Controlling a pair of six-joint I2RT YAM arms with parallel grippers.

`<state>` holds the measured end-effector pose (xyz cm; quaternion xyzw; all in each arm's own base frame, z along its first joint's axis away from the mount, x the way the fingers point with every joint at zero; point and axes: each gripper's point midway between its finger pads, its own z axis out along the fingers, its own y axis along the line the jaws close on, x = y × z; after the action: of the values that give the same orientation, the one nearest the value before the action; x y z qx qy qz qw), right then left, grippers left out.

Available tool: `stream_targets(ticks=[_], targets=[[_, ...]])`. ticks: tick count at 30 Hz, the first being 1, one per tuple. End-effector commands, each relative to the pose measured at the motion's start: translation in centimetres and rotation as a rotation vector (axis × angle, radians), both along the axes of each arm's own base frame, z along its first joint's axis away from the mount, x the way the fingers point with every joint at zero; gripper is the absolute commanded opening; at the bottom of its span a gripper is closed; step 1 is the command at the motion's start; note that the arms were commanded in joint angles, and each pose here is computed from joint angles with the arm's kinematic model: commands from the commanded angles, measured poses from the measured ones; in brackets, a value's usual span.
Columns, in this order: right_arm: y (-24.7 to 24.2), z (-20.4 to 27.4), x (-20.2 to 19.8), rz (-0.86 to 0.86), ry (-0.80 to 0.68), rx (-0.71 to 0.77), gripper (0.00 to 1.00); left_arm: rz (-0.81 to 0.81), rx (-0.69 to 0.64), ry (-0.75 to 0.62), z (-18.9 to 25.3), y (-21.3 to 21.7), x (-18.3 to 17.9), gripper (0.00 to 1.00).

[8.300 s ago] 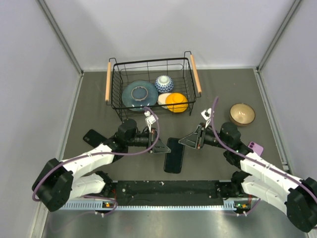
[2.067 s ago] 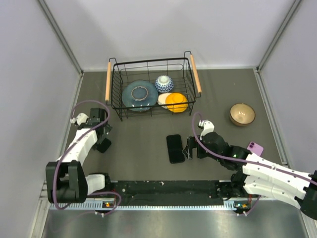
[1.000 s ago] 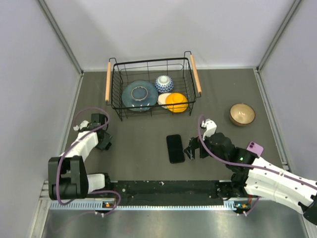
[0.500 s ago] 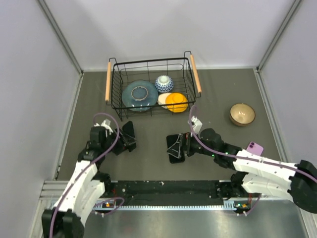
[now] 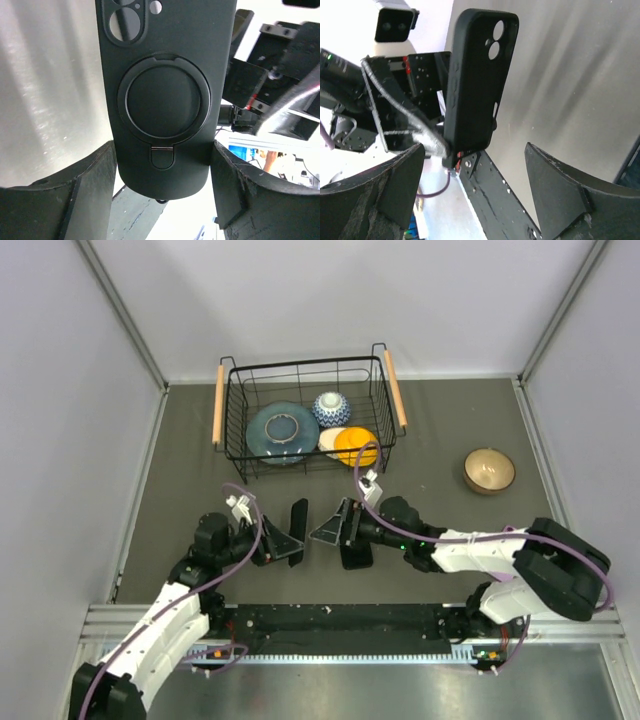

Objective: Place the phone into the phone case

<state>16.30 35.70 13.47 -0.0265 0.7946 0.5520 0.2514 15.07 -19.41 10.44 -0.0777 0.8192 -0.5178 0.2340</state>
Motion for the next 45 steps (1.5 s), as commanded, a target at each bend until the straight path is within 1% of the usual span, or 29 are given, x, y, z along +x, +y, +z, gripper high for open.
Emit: stream_targets(ticks=[1,3,6,8,9,10,11,12,13,14,15,16,17,18,19,20,21,22,23,24,28,33,34,35,37,38,40,44,45], targets=[[3.0,4.5,1.2,-0.007,-0.005,0.165,0.77,-0.095,-0.077,-0.12,2.4,-1.5,-0.2,0.47],[4.0,4.9,1.5,0.001,-0.002,0.179,0.74,-0.116,-0.073,-0.109,2.1,-1.7,-0.3,0.47],[4.7,5.1,1.7,0.011,-0.005,0.178,0.64,-0.133,-0.071,-0.112,2.1,-2.0,-0.5,0.47],[5.0,5.4,2.0,0.008,-0.015,0.176,0.46,-0.133,-0.067,-0.113,2.0,-2.0,-0.5,0.48],[4.9,5.5,2.0,0.002,-0.018,0.175,0.33,-0.134,-0.067,-0.121,2.1,-2.0,-0.5,0.49],[4.7,5.2,2.3,-0.017,-0.018,0.168,0.1,-0.136,-0.064,-0.123,2.0,-2.0,-0.6,0.54],[4.5,5.1,2.4,-0.028,-0.018,0.162,0.01,-0.134,-0.06,-0.123,2.0,-1.9,-0.6,0.59],[4.2,4.8,2.5,-0.039,-0.013,0.151,0.0,-0.115,-0.052,-0.139,2.2,-1.8,-0.2,0.67],[4.1,4.6,2.6,-0.052,-0.006,0.137,0.0,-0.098,-0.024,-0.122,1.6,-1.5,-0.2,0.79],[3.8,3.3,2.5,-0.053,0.015,0.082,0.0,-0.069,0.004,-0.119,1.3,-1.1,0.1,0.93],[3.8,3.8,2.6,-0.051,-0.005,0.073,0.0,-0.02,0.03,-0.155,1.8,-0.7,1.1,0.99],[3.6,3.5,2.6,-0.045,-0.026,0.037,0.0,-0.004,0.079,-0.131,0.9,-0.1,1.0,0.99],[2.9,2.0,2.3,-0.048,-0.001,-0.034,0.0,0.017,0.091,-0.163,1.8,0.2,1.4,0.99],[2.3,2.3,2.5,-0.06,-0.029,-0.068,0.0,0.055,0.134,-0.184,1.7,0.8,2.1,0.99],[1.7,1.9,2.5,-0.07,-0.033,-0.113,0.0,0.08,0.171,-0.162,1.4,1.3,2.2,0.99],[0.2,0.4,2.1,-0.078,0.0,-0.227,0.0,0.117,0.19,-0.172,2.2,1.8,2.8,0.99],[-0.8,-0.1,2.6,-0.11,-0.022,-0.297,0.0,0.189,0.247,-0.187,2.1,2.9,3.9,0.99],[-1.5,0.2,2.4,-0.111,-0.029,-0.328,0.0,0.215,0.292,-0.164,1.6,3.7,3.9,0.99],[-2.8,-0.5,2.2,-0.12,-0.009,-0.413,0.0,0.251,0.317,-0.19,2.6,4.3,4.6,0.99],[-3.4,-0.7,2.2,-0.121,-0.011,-0.449,0.0,0.271,0.358,-0.21,2.8,4.9,4.9,0.99],[-3.5,-1.6,0.9,-0.076,0.039,-0.563,0.0,0.548,0.541,-0.188,3.8,10.4,6.6,0.99],[-0.7,-3.9,0.1,-0.051,0.08,-0.663,0.0,0.794,0.57,-0.211,7.0,14.7,6.2,0.99],[-0.7,-5.0,-0.5,-0.041,0.09,-0.716,0.0,0.82,0.568,-0.22,7.3,15.2,6.0,0.99],[0.2,-4.7,-0.2,-0.048,0.084,-0.721,0.0,0.854,0.55,-0.254,8.3,15.7,5.8,0.99],[0.4,-7.2,-0.1,-0.051,0.105,-0.806,0.0,0.866,0.548,-0.284,8.8,16.1,5.5,0.98],[1.4,-6.9,0.1,-0.05,0.091,-0.805,0.0,0.88,0.535,-0.299,9.2,16.3,5.3,0.98],[1.9,-9.0,0.1,-0.05,0.103,-0.858,0.01,0.912,0.531,-0.289,9.0,16.8,5.1,0.97],[4.3,-10.3,0.4,-0.043,0.123,-0.871,0.13,0.962,0.541,-0.246,8.6,17.6,4.9,0.95],[4.5,-10.5,0.5,-0.053,0.13,-0.874,0.13,0.983,0.533,-0.227,8.6,17.8,4.9,0.95]])
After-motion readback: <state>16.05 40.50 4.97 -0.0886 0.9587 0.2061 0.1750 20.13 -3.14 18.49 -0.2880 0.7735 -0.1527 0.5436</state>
